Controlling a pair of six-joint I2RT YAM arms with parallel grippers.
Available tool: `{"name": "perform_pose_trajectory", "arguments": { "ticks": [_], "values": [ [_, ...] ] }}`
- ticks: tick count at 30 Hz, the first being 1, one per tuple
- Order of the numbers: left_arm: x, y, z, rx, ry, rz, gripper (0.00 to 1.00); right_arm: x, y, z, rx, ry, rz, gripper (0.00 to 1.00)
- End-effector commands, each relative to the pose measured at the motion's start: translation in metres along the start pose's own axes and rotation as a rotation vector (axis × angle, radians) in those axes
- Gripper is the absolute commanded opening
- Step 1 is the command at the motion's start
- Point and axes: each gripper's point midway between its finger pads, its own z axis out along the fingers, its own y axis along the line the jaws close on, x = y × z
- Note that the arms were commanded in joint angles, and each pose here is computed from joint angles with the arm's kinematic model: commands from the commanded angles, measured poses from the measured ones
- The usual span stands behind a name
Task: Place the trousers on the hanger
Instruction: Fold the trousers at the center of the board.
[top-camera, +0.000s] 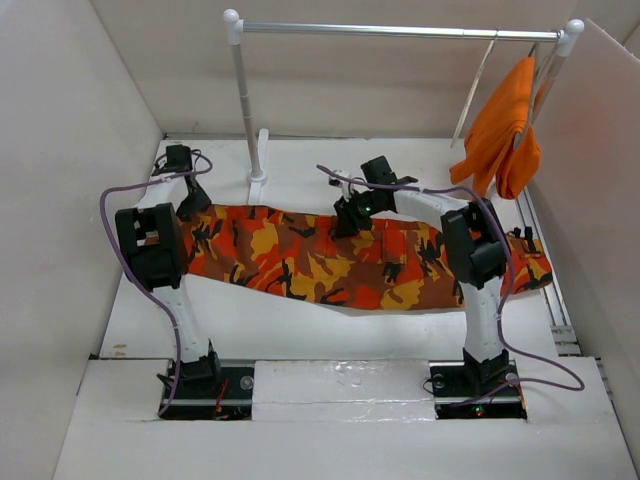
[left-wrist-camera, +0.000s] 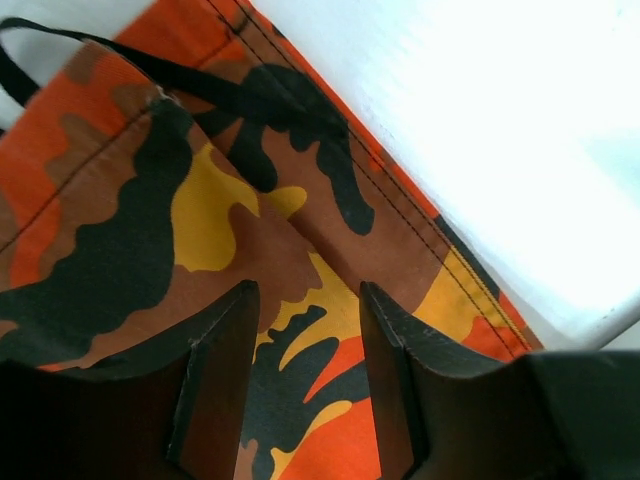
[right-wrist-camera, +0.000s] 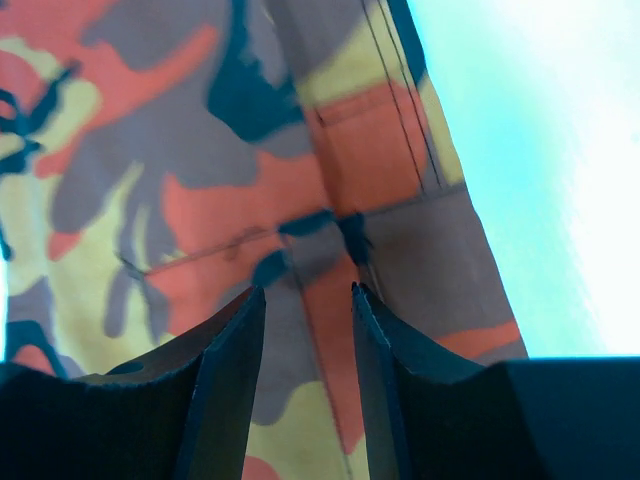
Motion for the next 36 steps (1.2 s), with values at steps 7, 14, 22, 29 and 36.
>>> {"name": "perform_pose_trajectory", "arguments": {
  "ticks": [7, 14, 22, 29, 36],
  "values": [
    [0.008, -0.004, 0.009, 0.010, 0.060, 0.037, 0.41, -0.006, -0.011, 0.003, -0.020, -0.003, 0.006, 0.47],
    [0.010, -0.002, 0.016, -0.008, 0.064, 0.035, 0.39, -0.006, -0.015, 0.006, -0.006, -0.017, 0.013, 0.48],
    [0.001, -0.009, 0.009, 0.026, 0.035, 0.005, 0.29, -0.004, -0.004, 0.003, -0.045, -0.027, 0.023, 0.29],
    [-0.007, -0.008, 0.006, -0.001, 0.031, -0.008, 0.00, -0.011, -0.002, -0.003, -0.035, -0.041, 0.016, 0.07],
    [-0.020, 0.001, -0.018, -0.024, -0.031, -0.023, 0.00, -0.027, 0.005, -0.018, -0.020, -0.070, -0.005, 0.00]
  ]
}}
